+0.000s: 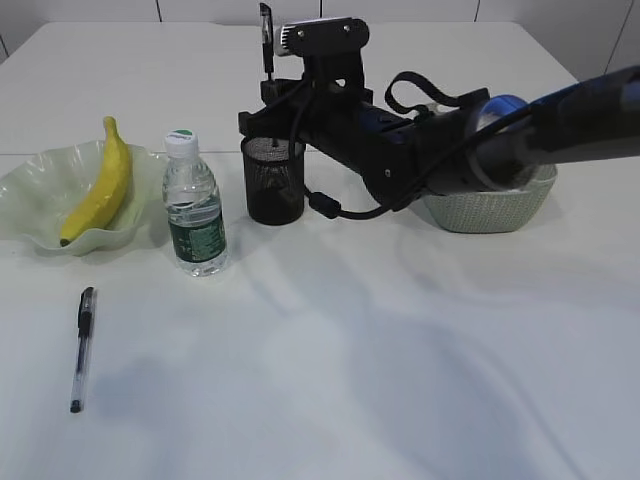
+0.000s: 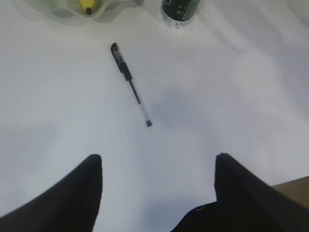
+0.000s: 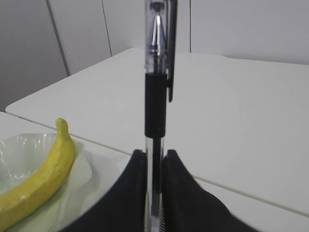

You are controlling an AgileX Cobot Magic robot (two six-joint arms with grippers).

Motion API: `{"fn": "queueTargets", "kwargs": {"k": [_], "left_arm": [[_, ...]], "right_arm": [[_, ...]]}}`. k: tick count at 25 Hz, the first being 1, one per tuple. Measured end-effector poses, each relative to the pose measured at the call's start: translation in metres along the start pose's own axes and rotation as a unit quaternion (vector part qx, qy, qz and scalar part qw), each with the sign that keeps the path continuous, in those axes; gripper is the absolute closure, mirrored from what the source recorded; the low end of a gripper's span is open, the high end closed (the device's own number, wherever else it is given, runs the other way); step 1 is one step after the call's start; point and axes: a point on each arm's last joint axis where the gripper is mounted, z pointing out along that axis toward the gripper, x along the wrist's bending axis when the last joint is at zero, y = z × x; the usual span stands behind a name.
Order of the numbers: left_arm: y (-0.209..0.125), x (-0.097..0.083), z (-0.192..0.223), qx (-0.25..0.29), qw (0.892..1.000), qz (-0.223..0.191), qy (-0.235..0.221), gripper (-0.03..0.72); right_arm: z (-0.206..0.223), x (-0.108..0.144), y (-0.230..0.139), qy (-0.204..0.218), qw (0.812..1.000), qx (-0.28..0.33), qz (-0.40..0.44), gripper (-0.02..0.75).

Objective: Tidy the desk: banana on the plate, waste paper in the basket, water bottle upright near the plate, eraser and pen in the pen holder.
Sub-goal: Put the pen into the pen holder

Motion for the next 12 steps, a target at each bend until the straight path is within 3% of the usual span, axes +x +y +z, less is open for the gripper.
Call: {"fn": "queueTargets", "kwargs": {"k": [12], "left_arm": [[0.0, 0.0, 0.0, 0.001, 1.0, 0.0, 0.0, 0.17]], "right_arm": [[0.007, -0.001, -0.021, -0.002, 1.0, 0.024, 0.002, 0.696]]}}
